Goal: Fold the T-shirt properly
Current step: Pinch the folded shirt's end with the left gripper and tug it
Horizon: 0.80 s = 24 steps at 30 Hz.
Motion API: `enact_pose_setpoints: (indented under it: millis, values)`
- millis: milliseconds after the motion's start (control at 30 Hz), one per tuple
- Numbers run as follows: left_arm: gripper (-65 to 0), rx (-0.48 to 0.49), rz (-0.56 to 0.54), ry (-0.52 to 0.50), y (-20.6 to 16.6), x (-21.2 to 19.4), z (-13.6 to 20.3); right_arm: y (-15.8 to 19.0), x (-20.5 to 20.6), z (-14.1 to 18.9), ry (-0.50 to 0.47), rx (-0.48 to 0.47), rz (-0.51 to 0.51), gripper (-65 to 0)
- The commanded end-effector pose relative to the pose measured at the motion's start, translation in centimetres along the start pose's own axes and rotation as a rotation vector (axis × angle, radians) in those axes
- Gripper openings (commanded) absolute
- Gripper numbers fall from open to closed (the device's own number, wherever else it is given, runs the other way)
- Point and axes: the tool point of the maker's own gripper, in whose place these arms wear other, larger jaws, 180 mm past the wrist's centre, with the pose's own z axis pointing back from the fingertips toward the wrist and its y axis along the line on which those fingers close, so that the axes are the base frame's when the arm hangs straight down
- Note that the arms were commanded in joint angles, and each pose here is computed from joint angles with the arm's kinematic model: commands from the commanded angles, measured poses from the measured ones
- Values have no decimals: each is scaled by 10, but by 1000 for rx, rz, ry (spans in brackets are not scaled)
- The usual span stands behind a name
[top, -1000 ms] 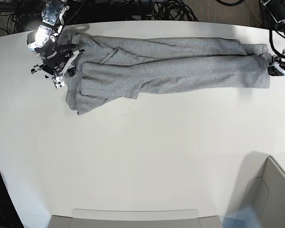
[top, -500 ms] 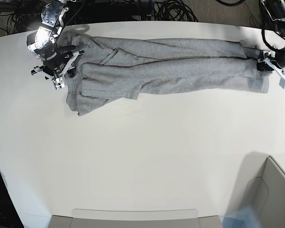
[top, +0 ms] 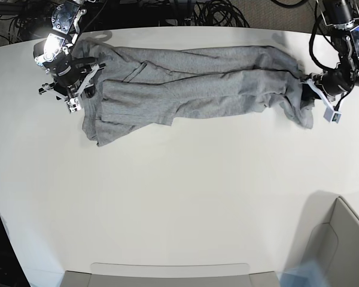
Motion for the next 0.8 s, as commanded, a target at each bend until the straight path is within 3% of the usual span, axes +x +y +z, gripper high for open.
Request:
enact_pose_setpoints:
  millis: [0,100,267,400,667,767]
  values:
    - [-650,46,-7,189,9,-45,-1,-5,-1,2,12,-7,20,-446]
    - [-650,68,7,168,19,-41,4,-6,-2,3,15,-10,25,-446]
    - [-650,179,149,122,78,-44,41,-9,-2,3,17,-15,31,-446]
    - [-650,250,190,80,109,-36,70,-9,-2,3,17,-15,31,-446]
    - [-650,298,236,83,128,-37,98,-8,-2,3,16,-13,29,-446]
    - [-650,302,197,58,123,-22,104,-7,-2,3,16,-12,28,-446]
